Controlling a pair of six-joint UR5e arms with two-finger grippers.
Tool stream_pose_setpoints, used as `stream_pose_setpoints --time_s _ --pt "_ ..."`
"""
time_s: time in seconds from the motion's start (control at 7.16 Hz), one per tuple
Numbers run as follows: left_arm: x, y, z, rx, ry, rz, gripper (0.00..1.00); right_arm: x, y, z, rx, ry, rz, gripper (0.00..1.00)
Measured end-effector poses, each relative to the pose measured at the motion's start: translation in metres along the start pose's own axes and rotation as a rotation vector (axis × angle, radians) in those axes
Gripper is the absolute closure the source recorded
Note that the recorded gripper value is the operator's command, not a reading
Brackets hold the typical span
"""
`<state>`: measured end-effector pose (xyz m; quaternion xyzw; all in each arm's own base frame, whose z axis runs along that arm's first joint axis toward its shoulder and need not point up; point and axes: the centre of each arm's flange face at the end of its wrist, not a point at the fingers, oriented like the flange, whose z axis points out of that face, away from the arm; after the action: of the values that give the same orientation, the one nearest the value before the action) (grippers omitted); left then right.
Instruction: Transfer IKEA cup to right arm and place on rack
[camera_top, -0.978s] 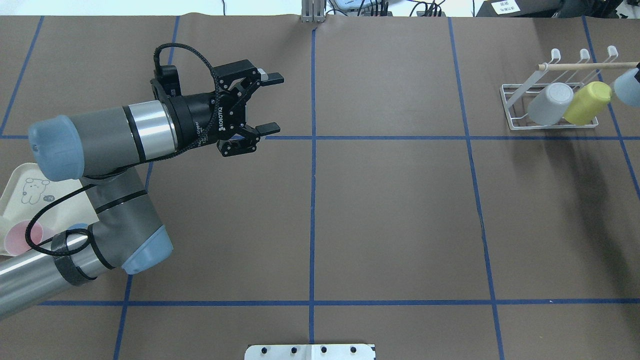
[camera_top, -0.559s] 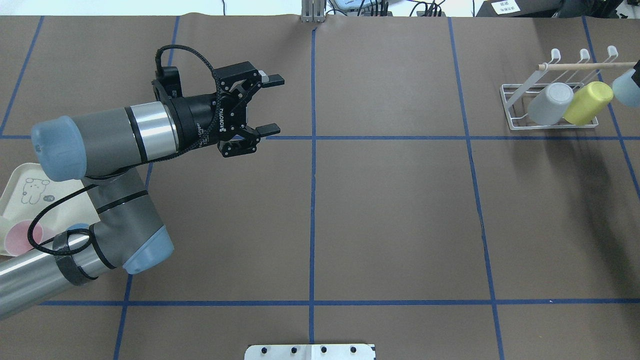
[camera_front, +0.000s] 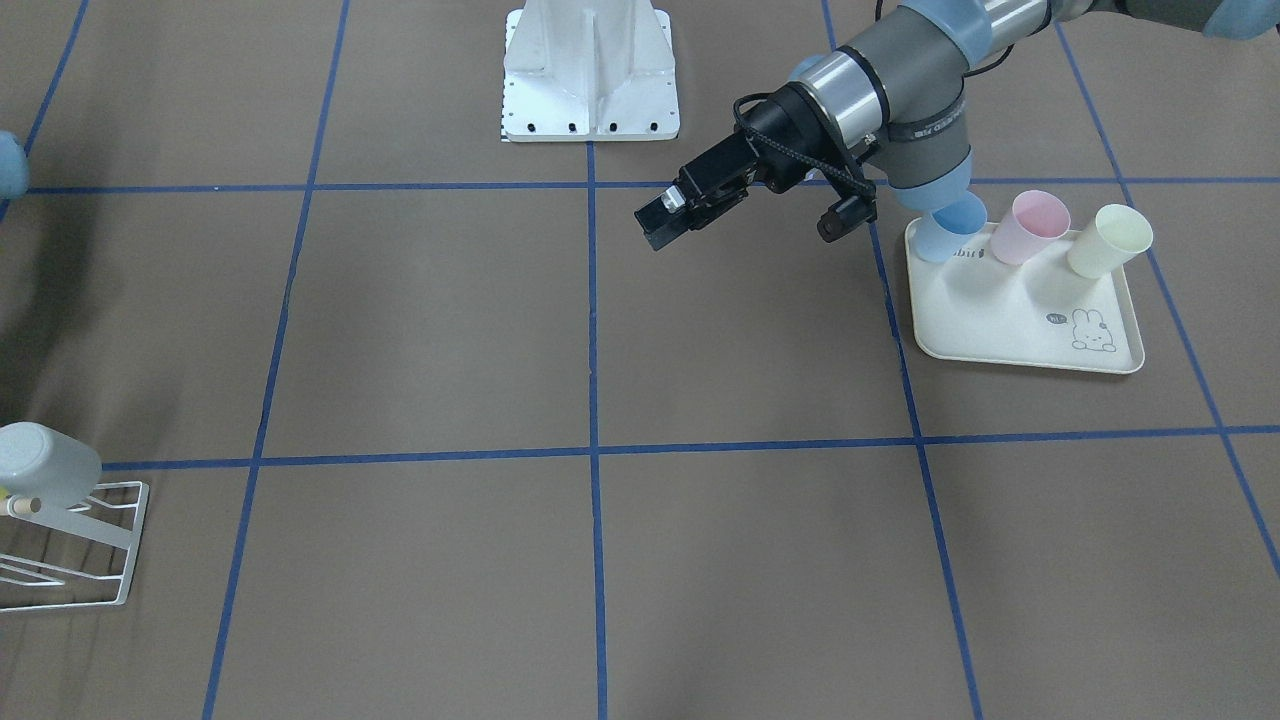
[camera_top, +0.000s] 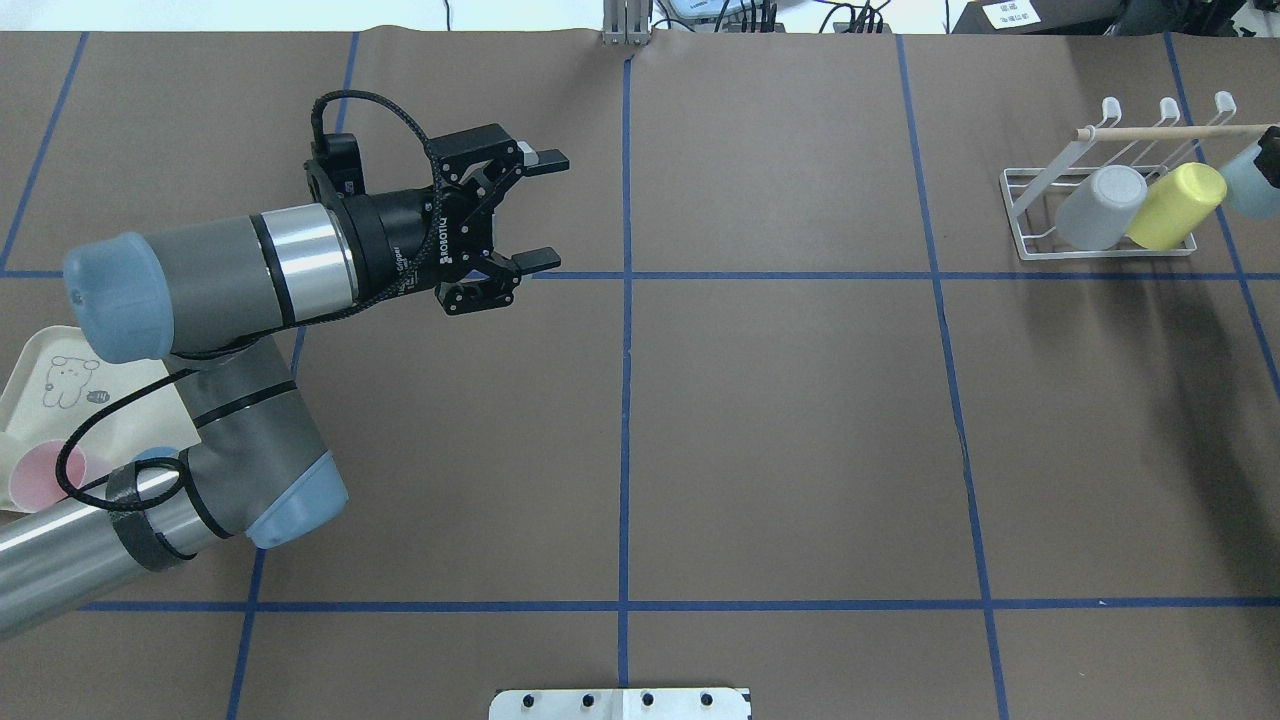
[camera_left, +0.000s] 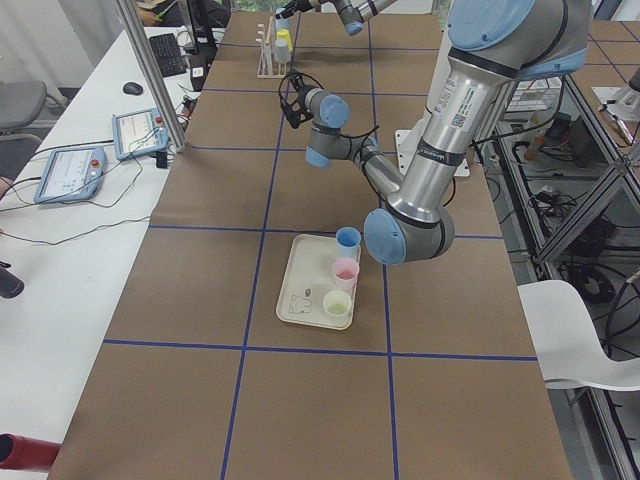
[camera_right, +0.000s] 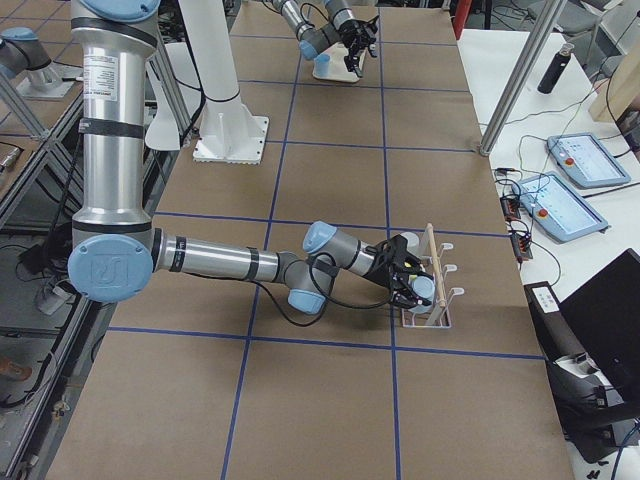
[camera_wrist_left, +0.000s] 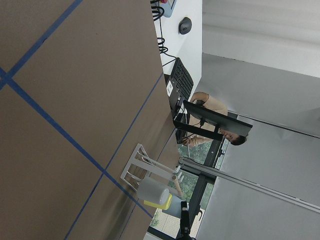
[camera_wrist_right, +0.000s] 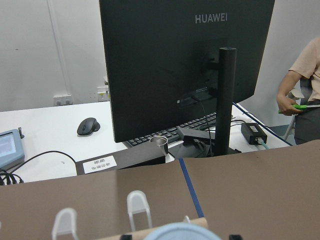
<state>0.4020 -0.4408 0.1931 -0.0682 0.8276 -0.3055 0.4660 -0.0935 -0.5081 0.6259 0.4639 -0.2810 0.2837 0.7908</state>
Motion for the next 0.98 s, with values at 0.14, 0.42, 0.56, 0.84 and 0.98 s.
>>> stream_pose_setpoints --time_s 0.14,0.42,0.56,0.84,0.98 --pt "0.001 0.000 0.000 0.000 0.001 0.002 0.00 -0.007 -0.002 0.007 0.004 -0.006 0.007 0.00" --pt "0.003 -0.003 -0.002 0.005 0.002 0.043 0.00 -0.013 -0.002 0.017 0.003 -0.010 0.010 0.00" --pt "0.002 -0.011 -0.006 0.020 -0.009 0.107 0.00 -0.019 -0.004 0.015 0.000 -0.028 0.014 0.00" --pt "-0.018 -0.054 -0.032 0.082 -0.122 0.344 0.00 -0.039 -0.016 -0.001 -0.023 -0.104 0.026 0.00" --pt "-0.026 -0.093 -0.059 0.106 -0.241 0.498 0.00 -0.044 -0.018 -0.015 -0.056 -0.145 0.028 0.00"
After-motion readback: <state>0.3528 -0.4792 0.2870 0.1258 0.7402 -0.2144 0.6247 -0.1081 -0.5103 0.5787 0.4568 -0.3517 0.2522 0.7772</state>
